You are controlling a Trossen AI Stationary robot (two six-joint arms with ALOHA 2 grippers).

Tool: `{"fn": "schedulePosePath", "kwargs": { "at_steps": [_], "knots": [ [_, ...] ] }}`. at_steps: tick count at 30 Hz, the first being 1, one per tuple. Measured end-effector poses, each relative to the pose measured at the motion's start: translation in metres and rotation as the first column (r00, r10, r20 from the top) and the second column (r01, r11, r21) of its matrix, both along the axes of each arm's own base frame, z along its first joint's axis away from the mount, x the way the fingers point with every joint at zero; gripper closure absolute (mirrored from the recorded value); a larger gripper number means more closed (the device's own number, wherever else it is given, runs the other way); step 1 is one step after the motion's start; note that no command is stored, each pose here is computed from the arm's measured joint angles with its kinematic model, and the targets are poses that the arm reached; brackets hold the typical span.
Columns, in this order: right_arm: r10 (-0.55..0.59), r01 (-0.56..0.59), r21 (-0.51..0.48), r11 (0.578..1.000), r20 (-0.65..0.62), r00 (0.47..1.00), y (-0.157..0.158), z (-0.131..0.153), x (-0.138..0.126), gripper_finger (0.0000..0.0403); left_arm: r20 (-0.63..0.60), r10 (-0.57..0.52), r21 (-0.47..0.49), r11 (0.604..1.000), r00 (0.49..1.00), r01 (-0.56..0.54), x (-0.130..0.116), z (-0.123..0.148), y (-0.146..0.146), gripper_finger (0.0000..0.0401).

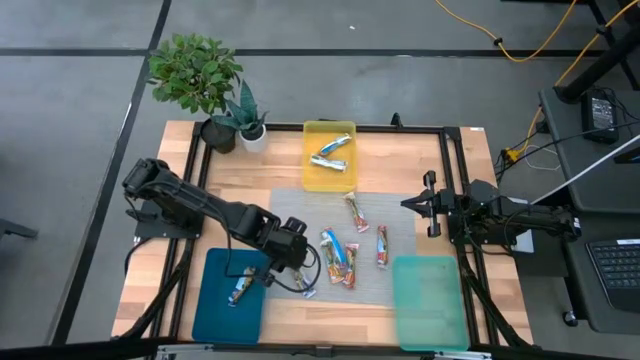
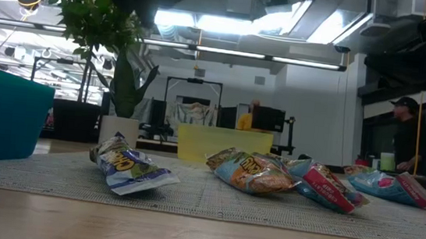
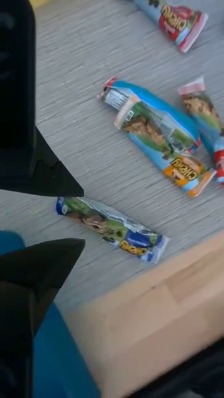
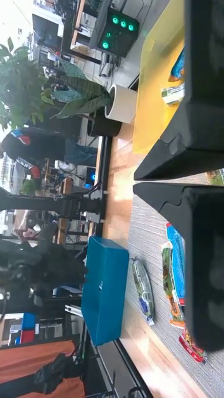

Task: Pick and place Granola Bars by type
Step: Put the blue granola bar into the blue bin

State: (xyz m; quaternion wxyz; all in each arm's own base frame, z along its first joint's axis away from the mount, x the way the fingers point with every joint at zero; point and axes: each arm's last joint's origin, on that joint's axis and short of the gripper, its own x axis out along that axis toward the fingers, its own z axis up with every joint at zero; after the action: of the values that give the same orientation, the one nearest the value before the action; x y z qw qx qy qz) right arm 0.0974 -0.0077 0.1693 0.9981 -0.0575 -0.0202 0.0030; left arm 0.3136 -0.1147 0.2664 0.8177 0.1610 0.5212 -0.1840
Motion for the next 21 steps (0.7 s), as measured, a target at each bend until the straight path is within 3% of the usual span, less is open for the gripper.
{"fn": "schedulePosePath", "kwargs": {
  "at_steps": [9, 15, 21],
  "knots": [
    [0.0, 0.0, 0.0, 1.0, 0.0, 1.0, 0.0, 0.0, 0.0, 0.0381, 0.039, -0.124, 0.047, 0.991, 0.992, 0.122, 0.0, -0.025, 0.0, 0.0271],
    [0.0, 0.0, 0.0, 1.0, 0.0, 1.0, 0.0, 0.0, 0.0, 0.0381, 0.03, -0.164, 0.061, 0.985, 0.986, 0.162, 0.007, -0.039, -0.003, 0.0215],
    [0.0, 0.0, 0.0, 1.0, 0.0, 1.0, 0.0, 0.0, 0.0, 0.0381, -0.025, -0.183, 0.087, 0.979, 0.983, 0.185, 0.021, -0.07, -0.008, 0.016]
  ]
}}
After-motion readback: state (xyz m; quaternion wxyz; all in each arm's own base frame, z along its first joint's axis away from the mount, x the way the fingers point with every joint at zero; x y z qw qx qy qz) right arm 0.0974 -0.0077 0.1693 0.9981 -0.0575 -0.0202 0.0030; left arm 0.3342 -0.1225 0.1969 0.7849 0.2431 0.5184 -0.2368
